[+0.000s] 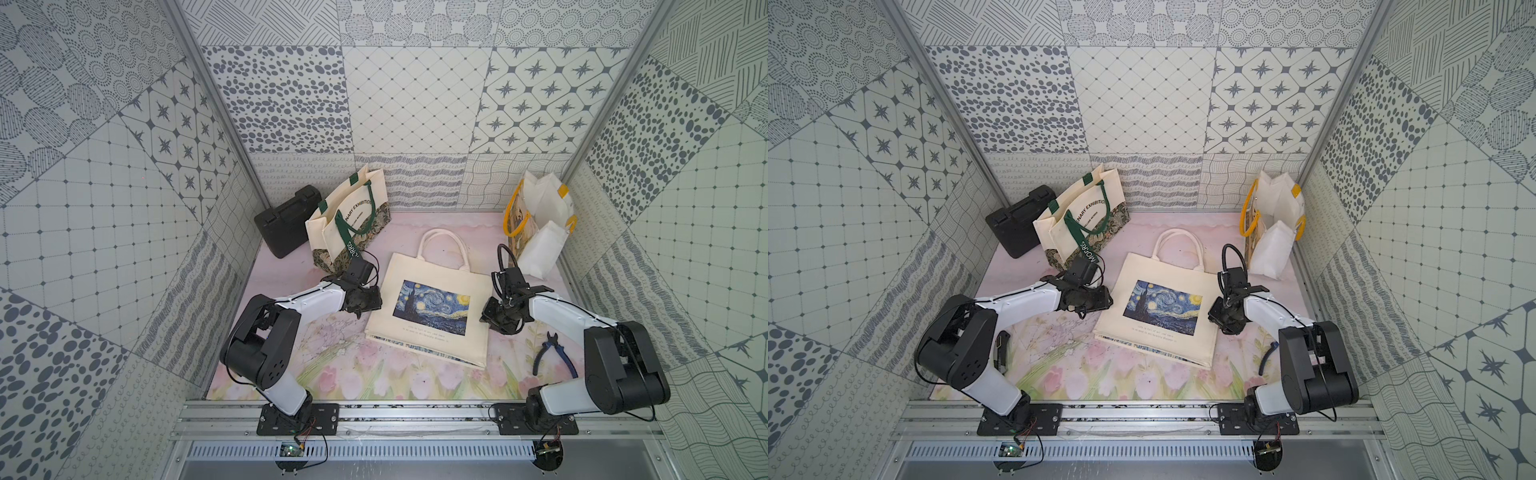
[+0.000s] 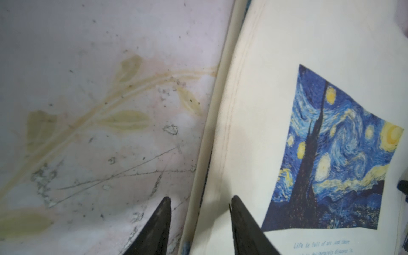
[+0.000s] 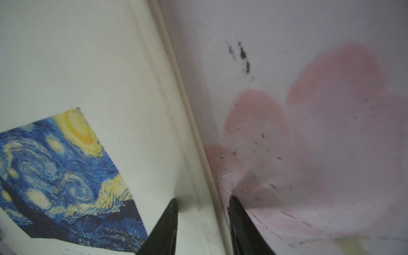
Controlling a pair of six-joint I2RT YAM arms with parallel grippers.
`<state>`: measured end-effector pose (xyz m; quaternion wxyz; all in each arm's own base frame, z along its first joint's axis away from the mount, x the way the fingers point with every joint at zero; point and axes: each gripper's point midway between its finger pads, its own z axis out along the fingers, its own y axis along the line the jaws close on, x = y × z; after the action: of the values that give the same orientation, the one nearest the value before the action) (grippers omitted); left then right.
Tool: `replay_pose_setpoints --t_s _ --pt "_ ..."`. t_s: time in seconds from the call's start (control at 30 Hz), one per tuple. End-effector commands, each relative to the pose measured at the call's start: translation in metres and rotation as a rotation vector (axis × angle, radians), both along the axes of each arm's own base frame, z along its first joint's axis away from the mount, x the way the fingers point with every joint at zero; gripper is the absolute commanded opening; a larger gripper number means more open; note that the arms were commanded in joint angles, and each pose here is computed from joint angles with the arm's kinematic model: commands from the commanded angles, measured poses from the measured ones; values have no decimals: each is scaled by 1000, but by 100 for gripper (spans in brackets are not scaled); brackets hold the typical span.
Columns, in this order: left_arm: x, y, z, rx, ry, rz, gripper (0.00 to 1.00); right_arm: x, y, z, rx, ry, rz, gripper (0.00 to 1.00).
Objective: Put away the canvas bag
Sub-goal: Adjust the canvas bag at the center of the board.
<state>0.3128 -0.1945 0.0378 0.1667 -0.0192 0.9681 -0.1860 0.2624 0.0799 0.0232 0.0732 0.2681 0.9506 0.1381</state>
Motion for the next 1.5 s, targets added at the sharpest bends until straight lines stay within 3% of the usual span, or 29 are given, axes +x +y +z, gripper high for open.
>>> replay_pose_setpoints --t_s 0.0,0.33,0.63,0.9,1.47 --pt "2 -8 -2 -71 -2 22 46 7 7 -7 45 -10 -7 40" --pt "-31 -5 -22 -149 67 65 43 10 14 -17 70 9 8 40" --pt "-78 6 -7 -172 47 74 43 24 16 -15 64 4 19 39" --pt "-102 13 -4 -161 43 72 42 28 22 -16 72 7 29 39" --pt "-93 18 -2 -84 16 65 44 9 43 -12 82 12 54 39"
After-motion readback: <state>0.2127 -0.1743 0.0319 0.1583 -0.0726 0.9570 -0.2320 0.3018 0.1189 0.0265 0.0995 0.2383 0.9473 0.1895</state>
